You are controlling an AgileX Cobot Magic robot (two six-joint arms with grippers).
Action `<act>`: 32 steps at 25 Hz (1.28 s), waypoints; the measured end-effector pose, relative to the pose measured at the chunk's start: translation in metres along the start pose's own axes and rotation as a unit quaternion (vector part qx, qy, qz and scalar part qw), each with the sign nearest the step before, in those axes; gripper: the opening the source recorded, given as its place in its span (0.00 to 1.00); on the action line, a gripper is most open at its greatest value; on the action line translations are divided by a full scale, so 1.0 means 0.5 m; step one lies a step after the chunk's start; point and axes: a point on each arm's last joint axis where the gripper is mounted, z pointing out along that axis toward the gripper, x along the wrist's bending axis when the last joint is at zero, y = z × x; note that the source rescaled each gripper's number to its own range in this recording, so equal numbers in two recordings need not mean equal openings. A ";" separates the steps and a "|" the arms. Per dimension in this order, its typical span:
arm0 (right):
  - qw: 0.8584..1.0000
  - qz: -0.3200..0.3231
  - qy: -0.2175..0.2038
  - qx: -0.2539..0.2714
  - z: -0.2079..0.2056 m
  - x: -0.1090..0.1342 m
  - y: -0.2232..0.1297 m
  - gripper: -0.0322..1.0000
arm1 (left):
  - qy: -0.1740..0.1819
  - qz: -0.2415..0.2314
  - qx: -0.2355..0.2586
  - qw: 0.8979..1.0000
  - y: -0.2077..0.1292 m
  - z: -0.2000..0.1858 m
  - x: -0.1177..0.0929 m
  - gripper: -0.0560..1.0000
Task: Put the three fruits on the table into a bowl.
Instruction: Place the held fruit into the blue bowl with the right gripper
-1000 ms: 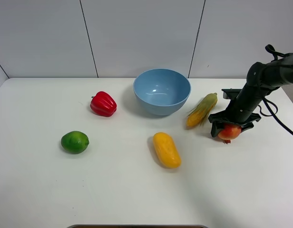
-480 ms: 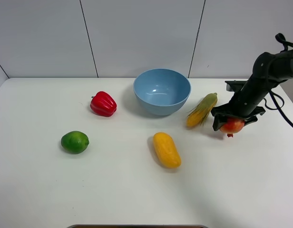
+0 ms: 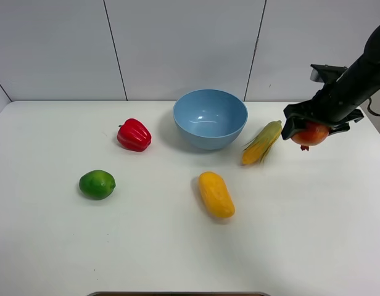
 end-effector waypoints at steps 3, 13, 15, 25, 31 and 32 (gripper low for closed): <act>1.000 -0.013 0.009 -0.019 -0.030 0.019 0.028 0.36 | 0.000 0.000 0.000 1.000 0.000 0.000 0.000 0.80; 0.980 -0.126 0.042 -0.150 -0.119 0.190 0.110 0.36 | 0.000 0.001 0.000 1.000 0.000 0.000 0.000 0.80; 0.975 -0.139 0.047 -0.169 -0.116 0.215 0.113 0.36 | 0.000 0.001 0.000 1.000 0.000 0.000 0.000 0.80; 0.975 -0.161 0.036 -0.149 0.041 0.231 0.144 0.36 | 0.000 0.001 0.000 1.000 0.000 0.000 0.000 0.80; 0.981 -0.154 0.027 -0.112 0.139 0.215 0.146 0.36 | 0.000 0.001 0.000 1.000 0.000 0.000 0.000 0.80; 0.982 -0.153 0.026 -0.110 0.149 0.213 0.146 0.36 | 0.000 0.001 0.000 1.000 0.000 0.000 0.000 0.80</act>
